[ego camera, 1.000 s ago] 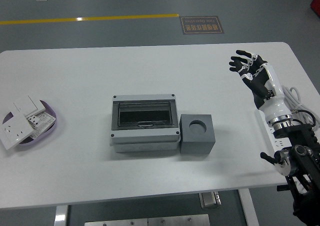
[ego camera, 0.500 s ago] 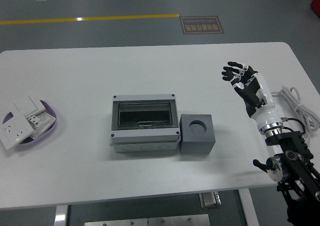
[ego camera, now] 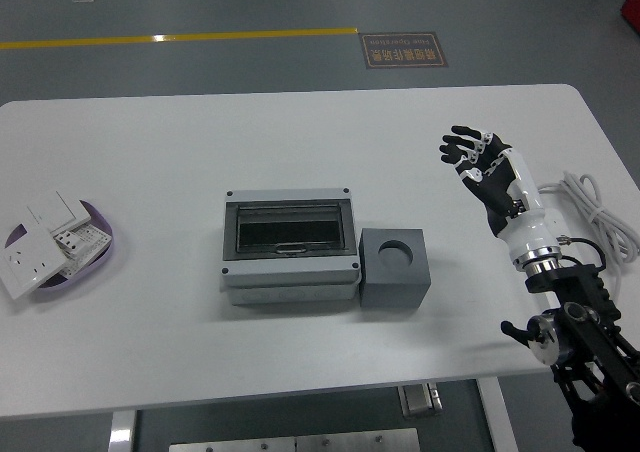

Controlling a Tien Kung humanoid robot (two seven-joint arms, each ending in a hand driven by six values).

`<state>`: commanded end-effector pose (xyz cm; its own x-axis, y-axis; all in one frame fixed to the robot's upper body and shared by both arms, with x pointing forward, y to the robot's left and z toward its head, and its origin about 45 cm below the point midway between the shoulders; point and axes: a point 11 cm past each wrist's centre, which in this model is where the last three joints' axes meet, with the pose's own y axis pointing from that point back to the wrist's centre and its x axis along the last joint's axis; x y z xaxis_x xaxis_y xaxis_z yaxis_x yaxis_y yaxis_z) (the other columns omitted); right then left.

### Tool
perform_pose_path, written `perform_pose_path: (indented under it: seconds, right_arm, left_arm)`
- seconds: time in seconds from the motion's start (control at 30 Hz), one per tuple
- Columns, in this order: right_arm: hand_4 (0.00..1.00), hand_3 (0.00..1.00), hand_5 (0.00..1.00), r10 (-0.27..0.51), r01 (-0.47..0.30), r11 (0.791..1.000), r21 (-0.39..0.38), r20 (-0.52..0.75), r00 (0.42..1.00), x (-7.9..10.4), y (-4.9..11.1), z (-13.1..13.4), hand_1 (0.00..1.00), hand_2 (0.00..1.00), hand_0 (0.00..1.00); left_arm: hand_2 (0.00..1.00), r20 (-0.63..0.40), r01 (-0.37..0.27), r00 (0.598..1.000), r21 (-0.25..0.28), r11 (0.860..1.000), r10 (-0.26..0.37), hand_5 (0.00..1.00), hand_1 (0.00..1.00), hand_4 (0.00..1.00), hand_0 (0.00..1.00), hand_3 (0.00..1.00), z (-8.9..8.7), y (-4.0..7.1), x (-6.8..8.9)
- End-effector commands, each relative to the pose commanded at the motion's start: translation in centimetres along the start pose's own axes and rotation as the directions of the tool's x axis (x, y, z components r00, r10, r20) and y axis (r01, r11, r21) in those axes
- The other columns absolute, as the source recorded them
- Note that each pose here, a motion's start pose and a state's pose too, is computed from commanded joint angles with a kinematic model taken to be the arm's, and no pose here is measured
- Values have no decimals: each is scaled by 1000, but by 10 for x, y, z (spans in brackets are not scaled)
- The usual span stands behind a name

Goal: Pick up the cylinder from the cube,place it in the box,flap close box

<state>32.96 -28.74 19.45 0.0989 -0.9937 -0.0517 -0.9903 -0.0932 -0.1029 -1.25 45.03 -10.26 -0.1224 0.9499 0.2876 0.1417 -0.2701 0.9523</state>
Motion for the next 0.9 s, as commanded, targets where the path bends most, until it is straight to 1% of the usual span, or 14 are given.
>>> perform_pose_path:
  seconds: [0.1,0.2,0.43,0.63,0.77,0.9]
  right_arm:
    - [749,648,246,17,-17,1000,4,-1,1000,5,1,-1,653,639,712]
    - [753,644,237,21,-21,1000,3,0,1000,6,1,-1,653,637,715]
    - [754,642,235,-18,18,1000,-2,-11,1000,-4,-7,-1,651,635,715]
    - [756,636,233,-47,47,999,-9,-20,999,-12,-11,0,651,634,715]
    - [756,636,233,-43,43,999,-6,-24,999,-12,-11,-1,651,634,715]
    - [756,637,232,-34,34,999,2,-31,999,-10,-11,-3,650,628,714]
  left_arm:
    - [576,-12,6,1000,3,1000,-6,282,663,729,638,638,-3,-1,-3]
    - [576,-21,11,1000,1,1000,-11,283,663,729,638,638,-6,-2,-7]
    - [575,-28,20,999,3,1000,-20,284,663,730,638,637,-10,-3,-11]
    - [575,-19,12,1000,-2,1000,-12,283,663,730,638,636,-7,-2,-7]
    - [575,-15,6,1000,4,1000,-6,283,663,730,638,636,-10,-2,-3]
    - [574,-15,6,1000,11,1000,-6,283,661,730,637,634,-13,-3,-3]
